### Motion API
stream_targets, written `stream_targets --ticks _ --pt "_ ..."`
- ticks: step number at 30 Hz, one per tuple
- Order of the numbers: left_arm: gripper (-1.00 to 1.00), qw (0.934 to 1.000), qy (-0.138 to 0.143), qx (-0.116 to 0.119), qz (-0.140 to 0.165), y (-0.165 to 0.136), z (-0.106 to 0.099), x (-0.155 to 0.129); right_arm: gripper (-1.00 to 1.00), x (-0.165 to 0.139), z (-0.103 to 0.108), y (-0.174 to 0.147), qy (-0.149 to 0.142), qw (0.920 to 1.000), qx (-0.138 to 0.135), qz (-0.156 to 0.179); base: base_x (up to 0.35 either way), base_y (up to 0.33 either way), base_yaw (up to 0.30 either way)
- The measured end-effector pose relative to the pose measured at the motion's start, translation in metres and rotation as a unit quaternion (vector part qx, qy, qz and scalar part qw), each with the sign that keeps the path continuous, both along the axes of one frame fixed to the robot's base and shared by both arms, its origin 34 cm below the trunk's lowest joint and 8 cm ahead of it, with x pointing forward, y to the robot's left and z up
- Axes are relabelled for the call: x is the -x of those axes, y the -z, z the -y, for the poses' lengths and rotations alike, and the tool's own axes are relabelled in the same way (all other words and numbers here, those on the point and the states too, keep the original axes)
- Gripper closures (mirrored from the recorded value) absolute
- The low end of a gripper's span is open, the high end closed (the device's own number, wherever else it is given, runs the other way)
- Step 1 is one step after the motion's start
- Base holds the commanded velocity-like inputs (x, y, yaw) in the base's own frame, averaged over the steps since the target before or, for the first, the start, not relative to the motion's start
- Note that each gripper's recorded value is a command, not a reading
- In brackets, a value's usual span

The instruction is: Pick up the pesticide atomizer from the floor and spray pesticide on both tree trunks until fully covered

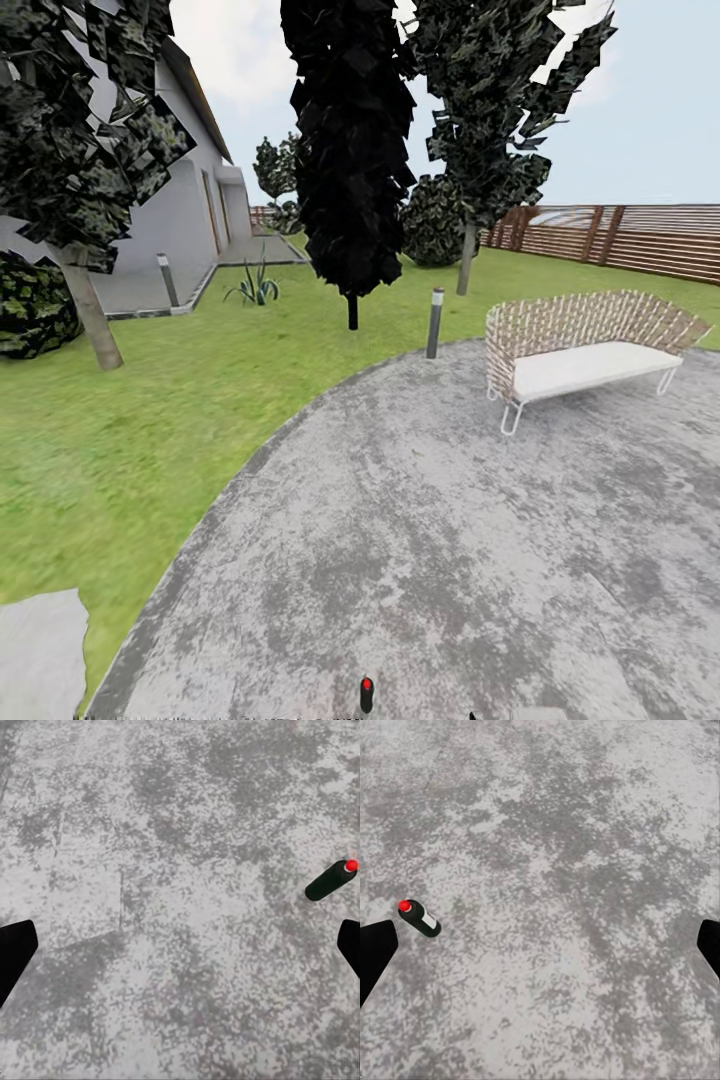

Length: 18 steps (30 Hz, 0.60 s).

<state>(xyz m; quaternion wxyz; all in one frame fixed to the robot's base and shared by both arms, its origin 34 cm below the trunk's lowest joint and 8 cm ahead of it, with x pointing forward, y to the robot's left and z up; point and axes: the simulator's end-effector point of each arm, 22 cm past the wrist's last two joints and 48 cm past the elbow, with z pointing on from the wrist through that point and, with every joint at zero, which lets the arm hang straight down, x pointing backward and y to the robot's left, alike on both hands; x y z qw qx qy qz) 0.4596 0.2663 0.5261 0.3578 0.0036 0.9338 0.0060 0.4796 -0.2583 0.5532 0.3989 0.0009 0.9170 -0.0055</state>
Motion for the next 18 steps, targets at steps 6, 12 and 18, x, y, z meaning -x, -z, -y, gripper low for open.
stream_targets --ticks 6,12,18 --pt "-1.0 0.9999 -0.003 -0.01 0.004 0.0 -0.014 0.001 -1.0 0.003 0.002 0.003 -0.002 1.0 0.002 -0.003 0.0 0.0 0.214" --pt "-1.0 0.9998 -0.008 -0.019 0.0 0.001 -0.028 0.004 -1.0 0.004 0.002 0.005 -0.002 1.0 0.002 -0.004 0.0 0.0 0.059" --pt "-1.0 0.9993 -0.007 -0.017 0.034 -0.014 -0.025 -0.024 -1.0 -0.012 0.004 -0.007 -0.007 0.9998 0.001 0.016 0.0 0.0 0.002"
